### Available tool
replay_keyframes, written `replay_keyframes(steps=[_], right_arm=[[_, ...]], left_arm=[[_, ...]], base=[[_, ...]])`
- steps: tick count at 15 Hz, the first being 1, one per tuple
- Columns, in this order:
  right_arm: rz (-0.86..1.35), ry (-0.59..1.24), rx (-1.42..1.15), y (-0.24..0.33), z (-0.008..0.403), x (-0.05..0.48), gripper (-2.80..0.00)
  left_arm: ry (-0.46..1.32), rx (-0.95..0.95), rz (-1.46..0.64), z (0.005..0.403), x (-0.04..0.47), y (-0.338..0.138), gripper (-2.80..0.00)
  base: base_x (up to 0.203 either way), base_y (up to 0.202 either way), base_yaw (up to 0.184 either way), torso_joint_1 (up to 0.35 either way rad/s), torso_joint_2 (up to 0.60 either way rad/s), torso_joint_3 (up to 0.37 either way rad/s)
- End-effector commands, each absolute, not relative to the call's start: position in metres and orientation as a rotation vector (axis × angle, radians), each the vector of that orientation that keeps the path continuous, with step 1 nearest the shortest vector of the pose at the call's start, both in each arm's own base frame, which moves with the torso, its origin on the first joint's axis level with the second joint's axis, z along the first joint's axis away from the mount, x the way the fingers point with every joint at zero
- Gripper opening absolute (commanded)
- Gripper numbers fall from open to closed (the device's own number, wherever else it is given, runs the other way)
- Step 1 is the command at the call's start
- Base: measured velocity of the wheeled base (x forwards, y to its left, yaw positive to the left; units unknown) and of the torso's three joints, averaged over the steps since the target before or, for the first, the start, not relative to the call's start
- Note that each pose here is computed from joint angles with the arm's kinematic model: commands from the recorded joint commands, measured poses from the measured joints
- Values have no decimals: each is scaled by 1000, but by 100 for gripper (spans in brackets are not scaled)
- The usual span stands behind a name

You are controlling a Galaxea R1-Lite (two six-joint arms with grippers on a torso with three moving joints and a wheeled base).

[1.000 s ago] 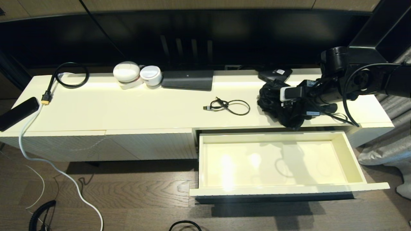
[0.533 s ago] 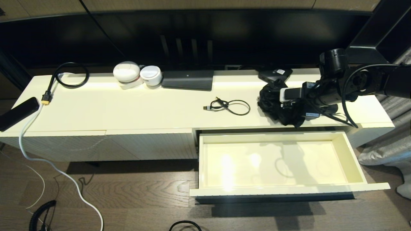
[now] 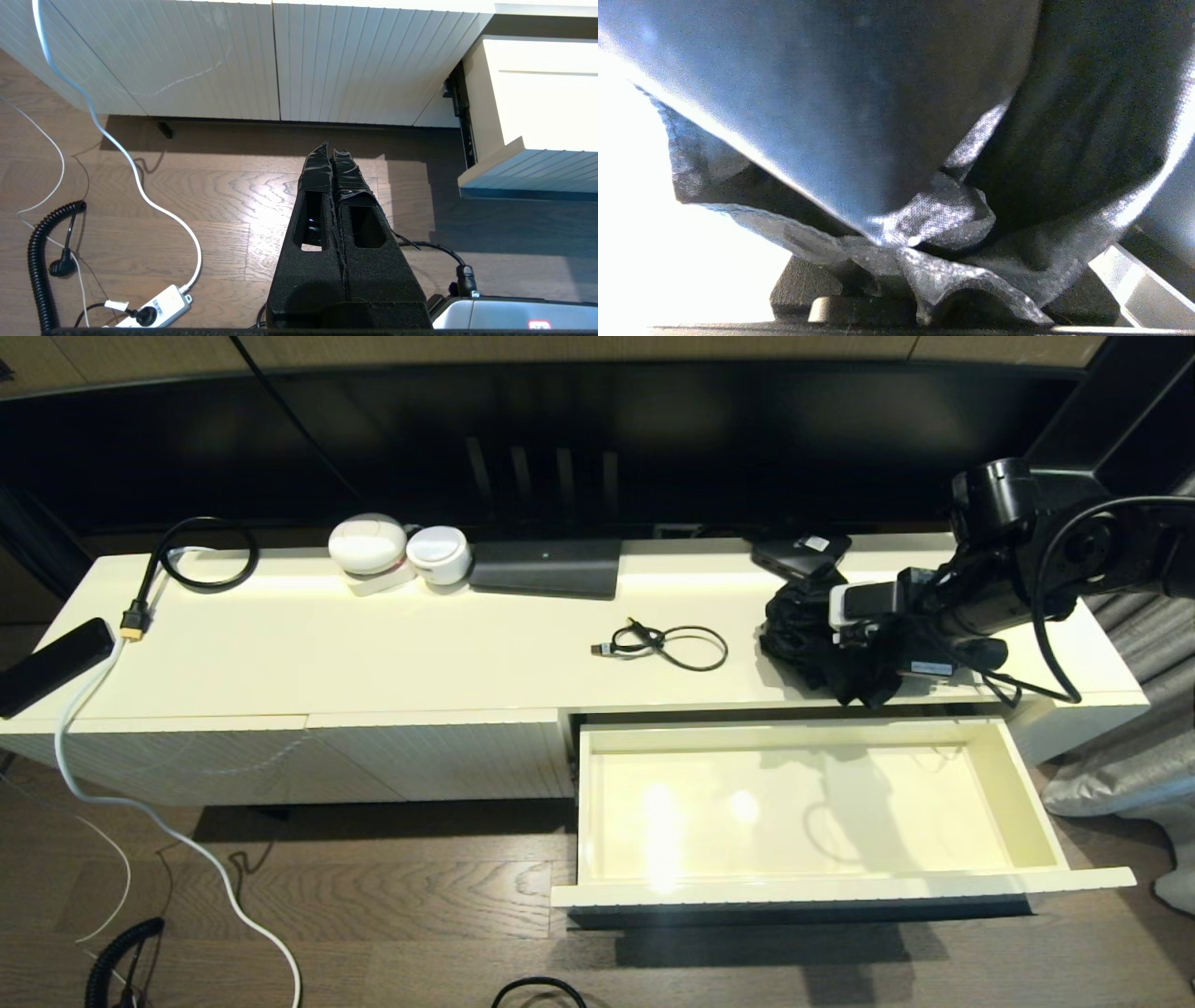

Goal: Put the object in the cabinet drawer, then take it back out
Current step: Put the umbrella in the drawer

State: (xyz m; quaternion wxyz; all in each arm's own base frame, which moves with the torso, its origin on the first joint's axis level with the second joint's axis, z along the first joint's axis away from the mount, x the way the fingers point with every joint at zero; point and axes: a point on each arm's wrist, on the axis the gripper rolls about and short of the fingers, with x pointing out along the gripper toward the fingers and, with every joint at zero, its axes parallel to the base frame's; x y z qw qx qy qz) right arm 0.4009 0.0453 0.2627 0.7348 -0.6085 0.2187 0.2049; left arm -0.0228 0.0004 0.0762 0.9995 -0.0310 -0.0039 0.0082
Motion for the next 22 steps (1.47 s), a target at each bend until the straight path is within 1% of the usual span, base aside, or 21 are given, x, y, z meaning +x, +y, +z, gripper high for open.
replay_keyframes(steps=[1, 4, 7, 10, 14, 19, 22], right_arm=[[426, 441, -1345, 43, 293, 371, -280], [444, 437, -1323, 45, 308, 325, -280], [498, 491, -1191, 59, 295, 289, -280], [561, 537, -1145, 70, 275, 269, -280], [600, 583, -1143, 76, 225, 274, -280], [613, 605, -1141, 85, 167, 307, -280], [609, 603, -1145, 90, 144, 325, -280]], left_arm=[[-7, -63, 17, 76, -23, 0, -280], [-8, -63, 18, 76, -23, 0, -280], [-8, -63, 18, 76, -23, 0, -280], [-8, -63, 18, 76, -23, 0, -280], [-8, -63, 18, 76, -23, 0, -280], [-8, -63, 17, 76, -23, 0, -280], [-7, -63, 17, 76, -23, 0, -280]], base=[[0, 0, 0, 0, 0, 0], [0, 0, 0, 0, 0, 0], [0, 0, 0, 0, 0, 0], [0, 0, 0, 0, 0, 0], [0, 0, 0, 0, 0, 0], [0, 0, 0, 0, 0, 0], [0, 0, 0, 0, 0, 0]])
